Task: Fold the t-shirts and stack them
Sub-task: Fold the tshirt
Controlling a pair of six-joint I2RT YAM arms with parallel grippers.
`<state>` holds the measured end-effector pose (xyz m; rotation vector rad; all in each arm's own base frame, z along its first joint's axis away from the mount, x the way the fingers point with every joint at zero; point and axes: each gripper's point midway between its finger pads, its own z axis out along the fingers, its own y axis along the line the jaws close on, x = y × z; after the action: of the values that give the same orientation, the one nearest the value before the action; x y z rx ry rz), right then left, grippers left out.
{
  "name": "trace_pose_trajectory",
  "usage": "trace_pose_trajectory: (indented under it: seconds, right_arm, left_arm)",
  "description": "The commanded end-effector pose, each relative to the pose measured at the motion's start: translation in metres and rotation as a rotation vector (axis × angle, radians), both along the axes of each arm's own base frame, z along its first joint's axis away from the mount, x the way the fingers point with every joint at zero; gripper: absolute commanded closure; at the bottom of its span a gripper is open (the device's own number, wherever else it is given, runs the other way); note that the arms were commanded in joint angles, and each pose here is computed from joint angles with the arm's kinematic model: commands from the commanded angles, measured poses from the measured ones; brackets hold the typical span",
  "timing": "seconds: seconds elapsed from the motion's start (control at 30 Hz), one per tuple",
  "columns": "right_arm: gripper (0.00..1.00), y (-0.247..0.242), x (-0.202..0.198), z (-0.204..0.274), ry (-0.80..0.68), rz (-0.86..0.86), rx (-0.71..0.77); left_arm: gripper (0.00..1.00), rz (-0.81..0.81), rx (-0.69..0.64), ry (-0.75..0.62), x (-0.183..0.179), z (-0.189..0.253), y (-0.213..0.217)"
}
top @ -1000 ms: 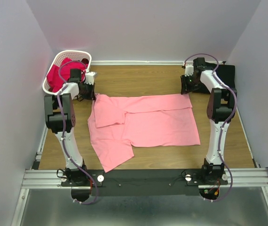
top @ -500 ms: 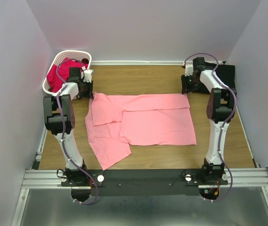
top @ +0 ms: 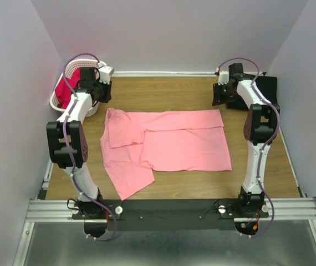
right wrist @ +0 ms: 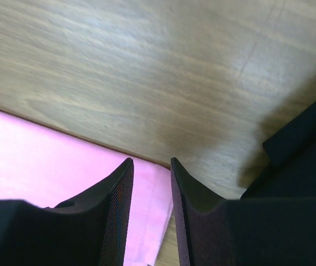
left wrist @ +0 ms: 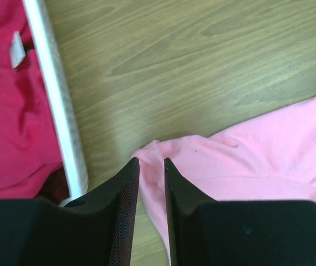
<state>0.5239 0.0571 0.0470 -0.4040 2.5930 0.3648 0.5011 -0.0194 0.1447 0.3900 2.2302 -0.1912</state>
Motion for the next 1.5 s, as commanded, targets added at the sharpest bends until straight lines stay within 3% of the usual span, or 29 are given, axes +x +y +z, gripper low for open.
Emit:
trace_pose_trajectory:
  seconds: [0.0, 0.17, 0.67, 1.47]
  right_arm:
    - [0.59, 0.023, 0.005, 0.023, -0.034, 0.036, 0.043]
    - [0.6, 0.036, 0.001, 0.003, 0.003, 0.064, 0.032]
    - [0.6, 0.029, -0.013, -0.039, 0.084, 0.071, -0.047]
    - [0.6, 0.026, -0.014, -0.044, 0.092, 0.072, -0.064]
  left_arm:
    - [0.69, -0.007, 0.06, 0.057, 0.007, -0.021, -0.009]
    - [0.7, -0.006, 0.104, 0.123, 0.012, -0.049, -0.023]
    - [0.7, 0.095, 0.293, 0.239, 0.0, -0.089, 0.013]
    - [0.64, 0.018, 0.197, 0.236, 0.003, -0.086, -0.008]
